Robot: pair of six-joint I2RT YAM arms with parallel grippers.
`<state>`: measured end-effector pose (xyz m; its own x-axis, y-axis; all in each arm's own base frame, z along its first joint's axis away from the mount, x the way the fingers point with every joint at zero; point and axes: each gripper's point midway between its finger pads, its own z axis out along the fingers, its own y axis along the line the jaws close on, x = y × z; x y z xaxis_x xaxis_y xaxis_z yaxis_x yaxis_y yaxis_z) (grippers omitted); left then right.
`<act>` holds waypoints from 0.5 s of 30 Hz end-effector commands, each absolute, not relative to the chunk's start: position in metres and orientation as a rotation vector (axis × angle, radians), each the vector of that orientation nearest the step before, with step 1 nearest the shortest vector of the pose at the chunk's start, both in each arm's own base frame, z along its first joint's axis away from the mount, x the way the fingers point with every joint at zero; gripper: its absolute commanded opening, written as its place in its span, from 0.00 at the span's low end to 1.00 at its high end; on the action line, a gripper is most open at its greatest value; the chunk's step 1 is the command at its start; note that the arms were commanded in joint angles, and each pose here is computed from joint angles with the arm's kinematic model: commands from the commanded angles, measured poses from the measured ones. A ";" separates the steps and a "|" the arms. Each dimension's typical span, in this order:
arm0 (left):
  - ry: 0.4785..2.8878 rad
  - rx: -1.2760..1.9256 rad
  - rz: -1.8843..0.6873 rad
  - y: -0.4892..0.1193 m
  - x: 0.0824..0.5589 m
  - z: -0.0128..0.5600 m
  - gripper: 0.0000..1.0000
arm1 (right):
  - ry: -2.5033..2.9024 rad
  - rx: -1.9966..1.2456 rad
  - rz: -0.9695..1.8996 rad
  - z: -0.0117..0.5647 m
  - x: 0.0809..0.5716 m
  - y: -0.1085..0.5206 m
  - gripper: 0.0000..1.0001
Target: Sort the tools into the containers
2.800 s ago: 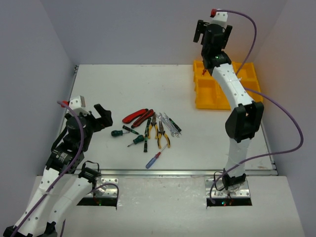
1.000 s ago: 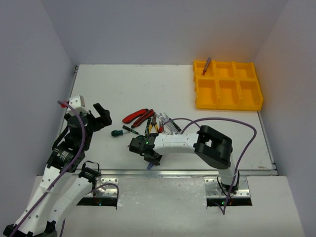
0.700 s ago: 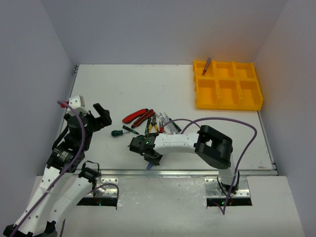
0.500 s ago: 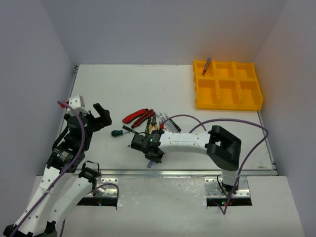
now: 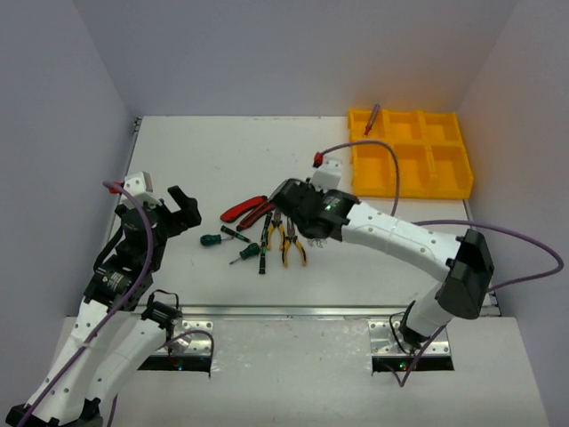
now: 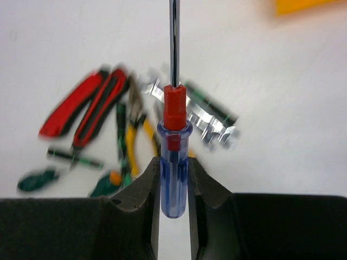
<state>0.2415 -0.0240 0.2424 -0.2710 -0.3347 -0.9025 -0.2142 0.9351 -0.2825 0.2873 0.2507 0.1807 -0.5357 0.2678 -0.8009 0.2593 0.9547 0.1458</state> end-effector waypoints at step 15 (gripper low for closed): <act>1.808 -0.373 -0.184 -0.032 0.242 0.258 1.00 | 1.900 0.119 -0.135 0.230 0.648 0.071 0.00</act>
<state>0.2406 -0.0276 0.2436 -0.2737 -0.3375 -0.9007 -0.1937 0.9366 -0.2921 0.6036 0.0964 0.2338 -0.3647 0.0354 -0.9304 0.1813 0.9829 -0.0337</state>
